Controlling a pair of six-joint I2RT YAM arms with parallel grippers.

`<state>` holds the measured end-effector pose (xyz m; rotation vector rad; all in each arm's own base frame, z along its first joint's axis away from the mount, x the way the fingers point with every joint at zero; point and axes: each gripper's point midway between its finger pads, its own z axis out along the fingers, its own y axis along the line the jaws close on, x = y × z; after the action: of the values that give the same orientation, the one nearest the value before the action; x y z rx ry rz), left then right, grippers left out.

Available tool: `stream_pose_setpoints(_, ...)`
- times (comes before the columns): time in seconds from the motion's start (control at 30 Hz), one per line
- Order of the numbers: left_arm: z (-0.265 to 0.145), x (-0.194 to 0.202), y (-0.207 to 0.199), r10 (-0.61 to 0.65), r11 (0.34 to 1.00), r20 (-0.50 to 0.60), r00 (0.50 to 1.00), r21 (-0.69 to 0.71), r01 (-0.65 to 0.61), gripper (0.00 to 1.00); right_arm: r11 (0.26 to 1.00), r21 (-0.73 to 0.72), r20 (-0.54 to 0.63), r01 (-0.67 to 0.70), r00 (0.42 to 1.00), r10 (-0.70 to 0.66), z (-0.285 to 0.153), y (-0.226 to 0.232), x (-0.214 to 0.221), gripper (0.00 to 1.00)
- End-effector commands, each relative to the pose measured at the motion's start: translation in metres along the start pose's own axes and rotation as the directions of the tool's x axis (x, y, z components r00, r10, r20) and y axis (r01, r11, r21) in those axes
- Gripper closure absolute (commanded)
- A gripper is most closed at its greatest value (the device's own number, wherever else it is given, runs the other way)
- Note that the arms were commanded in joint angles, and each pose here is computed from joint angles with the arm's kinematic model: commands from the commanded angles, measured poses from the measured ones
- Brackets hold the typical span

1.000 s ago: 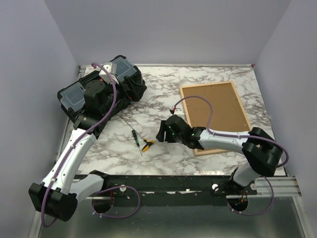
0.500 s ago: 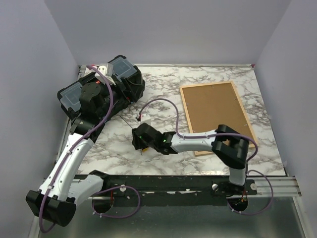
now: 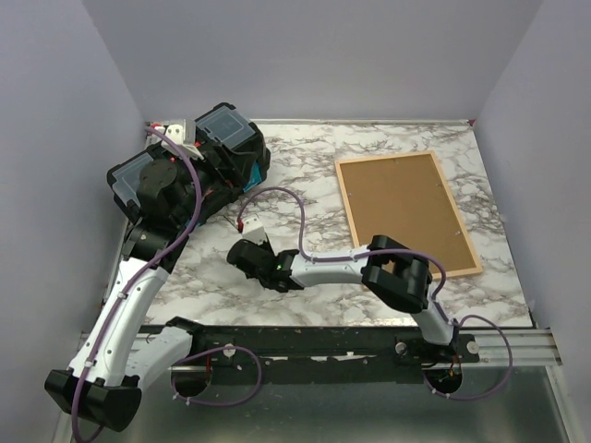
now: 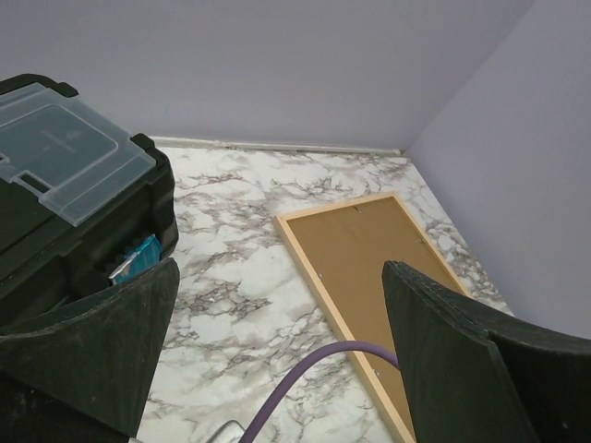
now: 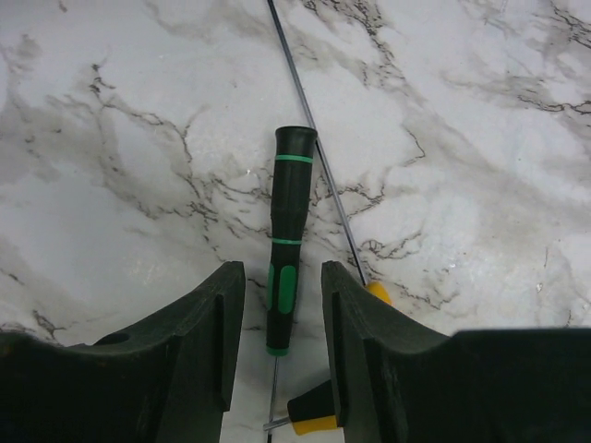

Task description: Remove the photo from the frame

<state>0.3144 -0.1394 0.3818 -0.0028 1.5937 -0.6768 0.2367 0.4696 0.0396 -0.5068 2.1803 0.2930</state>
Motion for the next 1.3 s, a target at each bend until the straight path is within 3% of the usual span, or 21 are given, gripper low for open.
stream_pose_setpoints(0.0, -0.001, -0.005, -0.001, -0.006, 1.0, 0.014, 1.0, 0.015, 0.006, 0.06, 0.996, 0.076, 0.01, 0.048, 0.999, -0.049, 0.01, -0.009, 0.006, 0.56)
stream_pose_setpoints(0.27, 0.001, -0.006, -0.001, -0.014, 0.999, 0.01, 1.0, 0.031, 0.014, 0.06, 0.995, 0.079, 0.026, 0.059, 0.998, -0.061, 0.022, -0.005, 0.008, 0.69)
stream_pose_setpoints(0.47, 0.0, -0.006, -0.003, -0.005, 0.999, 0.013, 1.0, 0.048, 0.004, 0.06, 0.999, -0.035, 0.099, -0.02, 0.995, 0.023, 0.01, 0.013, -0.016, 0.99)
stream_pose_setpoints(0.67, -0.001, -0.009, -0.009, 0.009, 0.997, 0.023, 1.0, 0.078, -0.011, 0.06, 0.976, -0.156, 0.227, -0.15, 0.957, 0.183, -0.034, 0.015, -0.073, 0.99)
stream_pose_setpoints(0.8, -0.004, -0.008, -0.016, 0.018, 0.991, 0.04, 0.999, 0.128, -0.023, 0.05, 0.87, -0.364, 0.293, -0.333, 0.846, 0.446, -0.08, -0.005, -0.133, 0.99)
stream_pose_setpoints(1.0, 0.0, -0.005, -0.031, 0.02, 0.978, 0.022, 1.0, 0.206, -0.024, 0.03, 0.735, -0.547, 0.353, -0.401, 0.686, 0.636, -0.141, -0.069, -0.177, 0.99)
stream_pose_setpoints(1.17, 0.017, 0.024, -0.056, -0.033, 0.937, -0.147, 0.989, 0.339, 0.081, 0.04, 0.706, -0.508, 0.427, -0.493, 0.568, 0.704, -0.179, -0.143, -0.179, 0.99)
stream_pose_setpoints(1.27, 0.028, 0.05, -0.075, -0.071, 0.892, -0.29, 0.954, 0.411, 0.191, 0.06, 0.662, -0.496, 0.468, -0.562, 0.47, 0.749, -0.208, -0.187, -0.173, 0.99)
